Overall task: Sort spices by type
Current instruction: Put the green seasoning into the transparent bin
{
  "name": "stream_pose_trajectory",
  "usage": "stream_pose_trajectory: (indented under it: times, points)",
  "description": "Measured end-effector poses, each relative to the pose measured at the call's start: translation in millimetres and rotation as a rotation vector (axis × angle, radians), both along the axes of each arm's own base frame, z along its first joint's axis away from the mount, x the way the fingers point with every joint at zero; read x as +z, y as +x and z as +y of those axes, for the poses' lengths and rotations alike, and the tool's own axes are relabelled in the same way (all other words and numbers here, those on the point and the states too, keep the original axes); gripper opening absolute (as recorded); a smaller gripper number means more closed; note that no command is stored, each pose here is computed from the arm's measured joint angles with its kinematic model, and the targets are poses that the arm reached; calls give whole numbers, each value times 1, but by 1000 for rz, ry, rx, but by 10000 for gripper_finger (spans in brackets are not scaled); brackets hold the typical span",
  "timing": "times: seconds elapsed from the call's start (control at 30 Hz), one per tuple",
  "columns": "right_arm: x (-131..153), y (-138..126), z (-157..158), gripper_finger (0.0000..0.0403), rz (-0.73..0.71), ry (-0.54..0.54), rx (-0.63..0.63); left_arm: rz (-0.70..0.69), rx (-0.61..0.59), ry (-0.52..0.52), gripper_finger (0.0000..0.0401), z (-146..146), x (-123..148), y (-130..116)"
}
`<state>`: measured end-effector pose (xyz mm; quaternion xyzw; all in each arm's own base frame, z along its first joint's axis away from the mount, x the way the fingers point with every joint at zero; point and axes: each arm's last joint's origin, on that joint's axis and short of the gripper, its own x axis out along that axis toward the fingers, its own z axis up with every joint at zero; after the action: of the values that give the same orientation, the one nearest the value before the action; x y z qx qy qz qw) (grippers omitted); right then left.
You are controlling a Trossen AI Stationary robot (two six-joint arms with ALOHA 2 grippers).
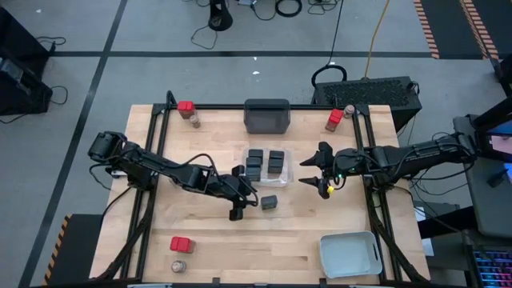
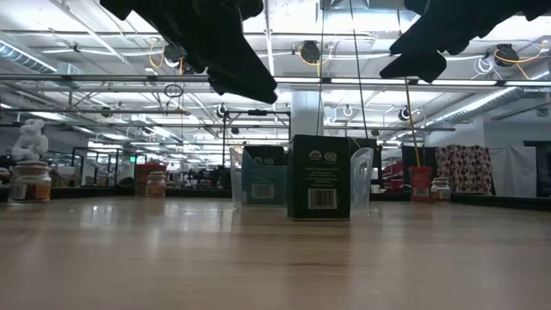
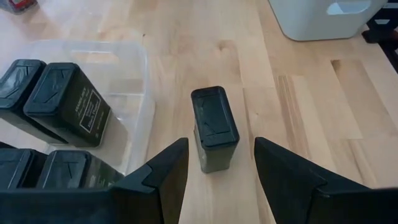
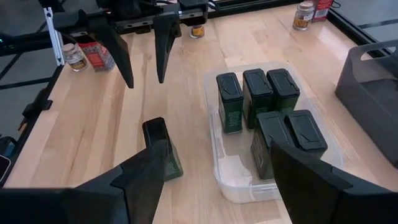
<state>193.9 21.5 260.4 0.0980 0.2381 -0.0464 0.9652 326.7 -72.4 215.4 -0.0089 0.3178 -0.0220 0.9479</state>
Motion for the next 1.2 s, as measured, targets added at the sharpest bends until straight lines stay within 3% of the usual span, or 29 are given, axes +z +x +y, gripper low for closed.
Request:
stream_pose_trajectory:
  times: [0.63,1.03,1.2]
  points:
    - [0,0,0,263,5,1,-1,-59,-17,-92,192,-9,-5,9]
    - [-1,0,-1,263,7,-19,1,-99,-54,-106,269,-9,-1,11]
    - [-1,0,-1,263,7,-30,7,-182,-113,-96,276,-20,15,16]
